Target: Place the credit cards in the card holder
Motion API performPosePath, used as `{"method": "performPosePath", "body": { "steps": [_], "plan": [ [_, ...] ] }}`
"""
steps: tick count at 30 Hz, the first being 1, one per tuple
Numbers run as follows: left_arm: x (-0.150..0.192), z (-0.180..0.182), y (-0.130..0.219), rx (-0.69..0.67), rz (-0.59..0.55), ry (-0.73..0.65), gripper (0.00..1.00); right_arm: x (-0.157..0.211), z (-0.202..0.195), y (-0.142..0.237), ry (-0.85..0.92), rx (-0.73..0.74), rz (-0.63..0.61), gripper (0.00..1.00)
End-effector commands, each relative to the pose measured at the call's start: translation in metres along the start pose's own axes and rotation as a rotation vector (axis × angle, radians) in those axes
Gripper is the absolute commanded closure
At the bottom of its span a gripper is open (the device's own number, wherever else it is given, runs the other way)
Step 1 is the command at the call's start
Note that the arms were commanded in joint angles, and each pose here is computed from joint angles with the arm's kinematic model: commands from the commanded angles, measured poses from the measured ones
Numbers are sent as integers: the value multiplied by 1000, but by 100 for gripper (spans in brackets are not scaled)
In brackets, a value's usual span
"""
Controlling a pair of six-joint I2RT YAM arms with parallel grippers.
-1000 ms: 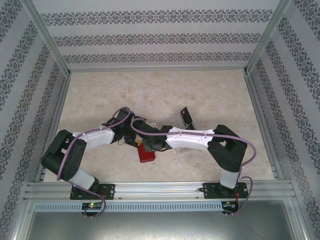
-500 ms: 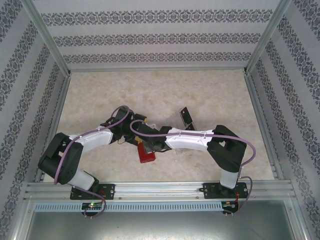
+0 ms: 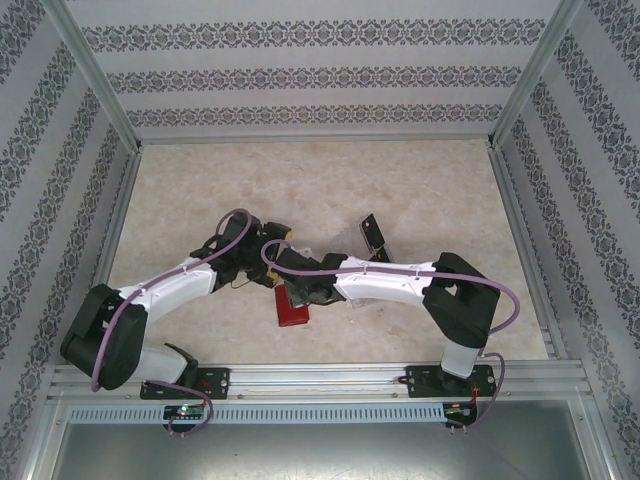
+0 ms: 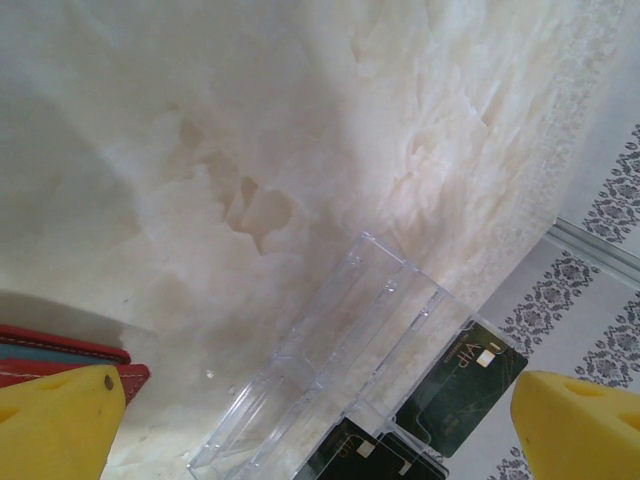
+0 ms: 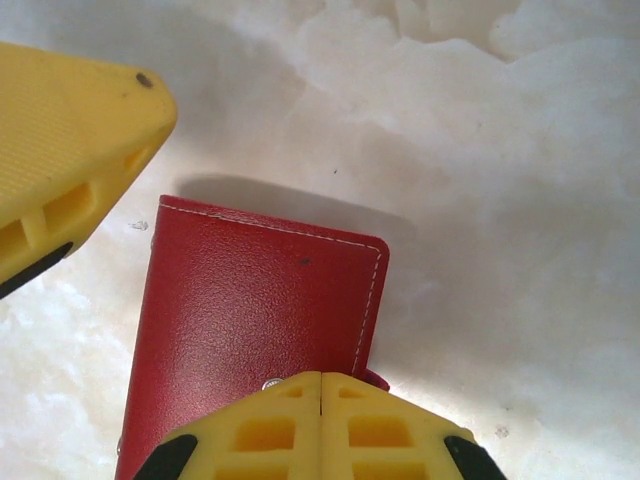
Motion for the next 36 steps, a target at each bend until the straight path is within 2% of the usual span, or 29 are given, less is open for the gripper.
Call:
{"method": "performPosePath", "body": {
  "steps": [1, 5, 9, 20, 24, 36],
  "plan": [
    [1, 21, -1, -68, -7, 2, 0, 1, 8, -1, 27, -18, 10, 100],
    [0, 28, -3, -78, -5, 10, 0, 6, 7, -11, 34, 2, 39, 100],
    [0, 30, -4, -78, -3, 13, 0, 7, 6, -8, 30, 5, 34, 86],
    [0, 29, -5, -71, 1, 14, 0, 6, 5, 5, 35, 10, 13, 84],
    [0, 29, -4, -69, 0, 14, 0, 5, 4, 10, 37, 17, 0, 78],
    [0, 28, -5, -65, 0, 14, 0, 4, 4, 7, 45, 45, 12, 77]
  ]
}}
Point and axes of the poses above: each hand's point on the last joint's axis, 136 mm out from that joint toward the fingers, its own y axis back along the fingers, its own z axis along the line the jaws close on, x = y × z, the point moved 7 cm from there along y, back along the fingers, and after that the axes turned 3 degrees about -y, right-handed, at the moved point
